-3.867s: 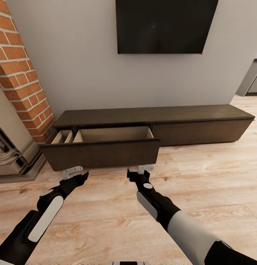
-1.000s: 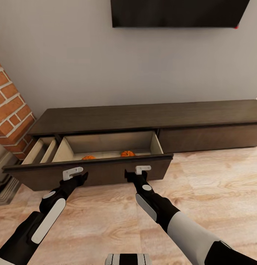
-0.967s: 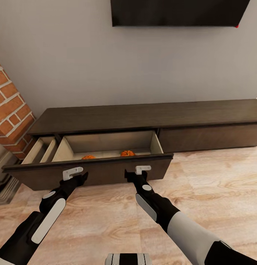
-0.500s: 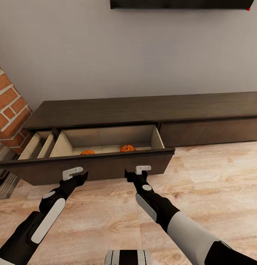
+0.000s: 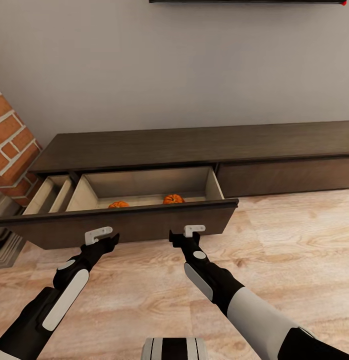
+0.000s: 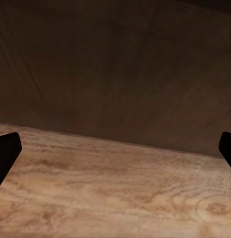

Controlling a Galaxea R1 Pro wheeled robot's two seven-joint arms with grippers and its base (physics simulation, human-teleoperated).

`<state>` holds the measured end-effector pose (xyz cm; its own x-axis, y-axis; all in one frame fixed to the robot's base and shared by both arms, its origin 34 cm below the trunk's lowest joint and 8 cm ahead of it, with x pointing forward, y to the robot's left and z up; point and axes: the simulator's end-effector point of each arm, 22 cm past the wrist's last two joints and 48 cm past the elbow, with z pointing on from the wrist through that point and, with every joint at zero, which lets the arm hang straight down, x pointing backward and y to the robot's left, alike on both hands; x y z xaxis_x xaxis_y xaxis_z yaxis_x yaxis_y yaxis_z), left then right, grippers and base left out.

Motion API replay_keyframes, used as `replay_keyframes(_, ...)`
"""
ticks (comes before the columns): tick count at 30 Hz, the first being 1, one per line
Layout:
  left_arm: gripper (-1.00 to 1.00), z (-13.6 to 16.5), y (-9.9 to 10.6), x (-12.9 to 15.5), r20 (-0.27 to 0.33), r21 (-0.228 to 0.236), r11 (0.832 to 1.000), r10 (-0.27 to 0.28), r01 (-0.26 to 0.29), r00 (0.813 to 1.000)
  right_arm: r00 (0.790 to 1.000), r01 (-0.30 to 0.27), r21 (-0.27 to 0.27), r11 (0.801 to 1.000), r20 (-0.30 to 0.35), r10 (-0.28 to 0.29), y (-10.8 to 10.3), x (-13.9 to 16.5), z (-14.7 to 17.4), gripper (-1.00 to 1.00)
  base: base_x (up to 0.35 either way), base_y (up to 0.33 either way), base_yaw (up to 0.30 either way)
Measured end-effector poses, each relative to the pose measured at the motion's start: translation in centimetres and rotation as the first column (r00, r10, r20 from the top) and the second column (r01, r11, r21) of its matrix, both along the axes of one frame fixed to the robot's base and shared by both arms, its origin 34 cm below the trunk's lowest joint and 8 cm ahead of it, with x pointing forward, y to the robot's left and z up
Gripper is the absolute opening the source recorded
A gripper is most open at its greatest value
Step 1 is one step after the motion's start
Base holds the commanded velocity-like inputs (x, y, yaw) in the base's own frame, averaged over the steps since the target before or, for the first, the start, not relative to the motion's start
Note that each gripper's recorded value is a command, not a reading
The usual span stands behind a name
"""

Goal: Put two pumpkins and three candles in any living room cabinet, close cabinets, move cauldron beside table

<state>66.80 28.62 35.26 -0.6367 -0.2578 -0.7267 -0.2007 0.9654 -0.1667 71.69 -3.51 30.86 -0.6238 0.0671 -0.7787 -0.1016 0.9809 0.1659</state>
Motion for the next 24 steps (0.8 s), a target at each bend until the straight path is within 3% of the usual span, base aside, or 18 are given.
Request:
replay_keyframes(5,1.00,0.02,0.05,0.01,0.000,-0.002,1.000,0.002,-0.002,1.000,1.000,0.001,-0.001,1.000,0.000,-0.001,-0.02,0.02,0.02,1.00,0.050,0.000,0.000)
replay_keyframes(24,1.00,0.03,0.09,0.00,-0.001,-0.003,1.000,0.003,-0.003,1.000,1.000,0.004,0.003,1.000,-0.003,-0.004,-0.02,-0.04,-0.03,1.00,0.244,0.000,0.000)
